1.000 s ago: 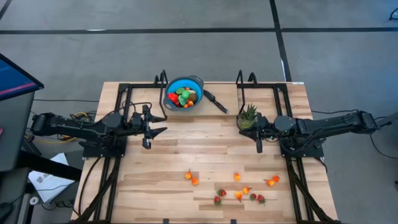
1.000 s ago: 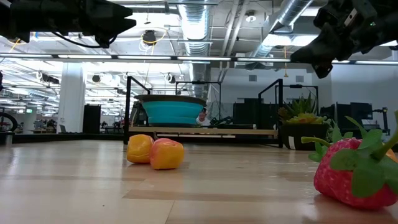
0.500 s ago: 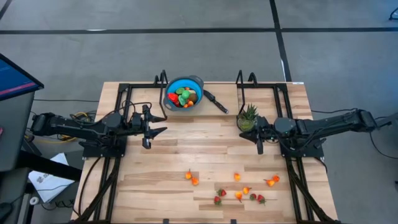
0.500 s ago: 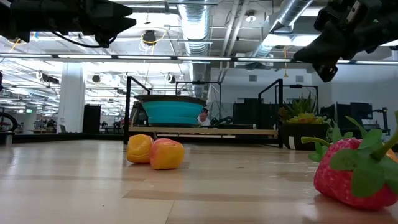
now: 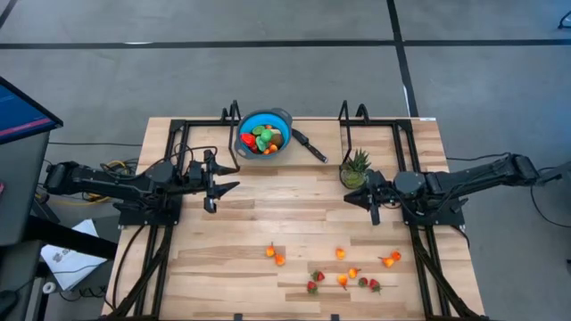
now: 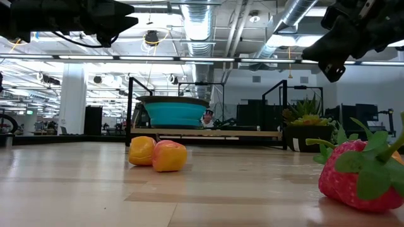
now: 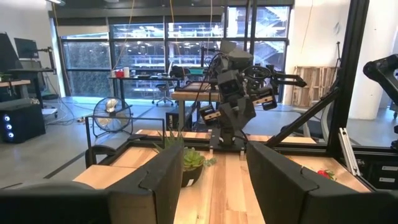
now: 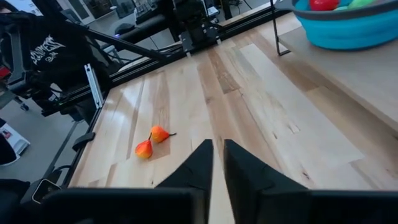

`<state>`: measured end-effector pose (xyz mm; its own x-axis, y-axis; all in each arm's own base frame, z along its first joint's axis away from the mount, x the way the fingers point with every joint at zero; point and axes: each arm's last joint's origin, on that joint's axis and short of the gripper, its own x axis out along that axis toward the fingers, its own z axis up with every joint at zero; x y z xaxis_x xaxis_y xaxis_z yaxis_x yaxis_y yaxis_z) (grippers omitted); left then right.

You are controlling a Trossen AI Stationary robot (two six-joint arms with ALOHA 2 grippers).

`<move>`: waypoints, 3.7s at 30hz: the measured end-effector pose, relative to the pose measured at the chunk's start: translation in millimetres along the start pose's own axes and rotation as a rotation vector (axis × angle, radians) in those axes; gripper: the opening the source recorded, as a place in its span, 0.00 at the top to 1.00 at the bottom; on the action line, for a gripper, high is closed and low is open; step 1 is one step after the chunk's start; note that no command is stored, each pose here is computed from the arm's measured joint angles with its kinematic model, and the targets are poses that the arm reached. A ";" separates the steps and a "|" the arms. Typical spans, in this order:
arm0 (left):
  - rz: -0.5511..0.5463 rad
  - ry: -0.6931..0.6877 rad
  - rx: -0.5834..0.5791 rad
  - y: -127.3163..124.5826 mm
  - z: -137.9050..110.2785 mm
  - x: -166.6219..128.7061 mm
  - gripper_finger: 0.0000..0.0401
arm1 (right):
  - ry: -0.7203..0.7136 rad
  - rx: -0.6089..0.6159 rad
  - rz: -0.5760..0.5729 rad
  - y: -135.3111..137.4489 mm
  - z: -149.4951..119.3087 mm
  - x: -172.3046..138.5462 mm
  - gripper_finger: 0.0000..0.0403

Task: Pick & Place Fruit
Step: Put the pear into the basket

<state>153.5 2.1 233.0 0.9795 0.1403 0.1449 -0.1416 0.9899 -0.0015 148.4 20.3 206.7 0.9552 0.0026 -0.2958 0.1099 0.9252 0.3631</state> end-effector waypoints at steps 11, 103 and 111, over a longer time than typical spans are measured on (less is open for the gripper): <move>0.000 -0.002 0.000 0.0 0.2 0.0 0.57 | 0.042 0.050 0.030 2.4 4.0 -1.6 0.62; 0.001 -0.003 0.004 0.0 0.3 0.0 0.57 | 0.251 0.533 0.046 25.4 10.8 -9.3 0.78; 0.001 -0.002 0.004 0.0 0.2 0.0 0.57 | 0.426 0.408 -0.078 40.8 18.4 -3.4 0.99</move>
<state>153.4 2.1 233.2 0.9791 0.1408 0.1468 -0.1428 0.9898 0.0027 154.7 51.1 238.8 0.7546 0.1706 -0.6336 0.3531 0.7083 0.6112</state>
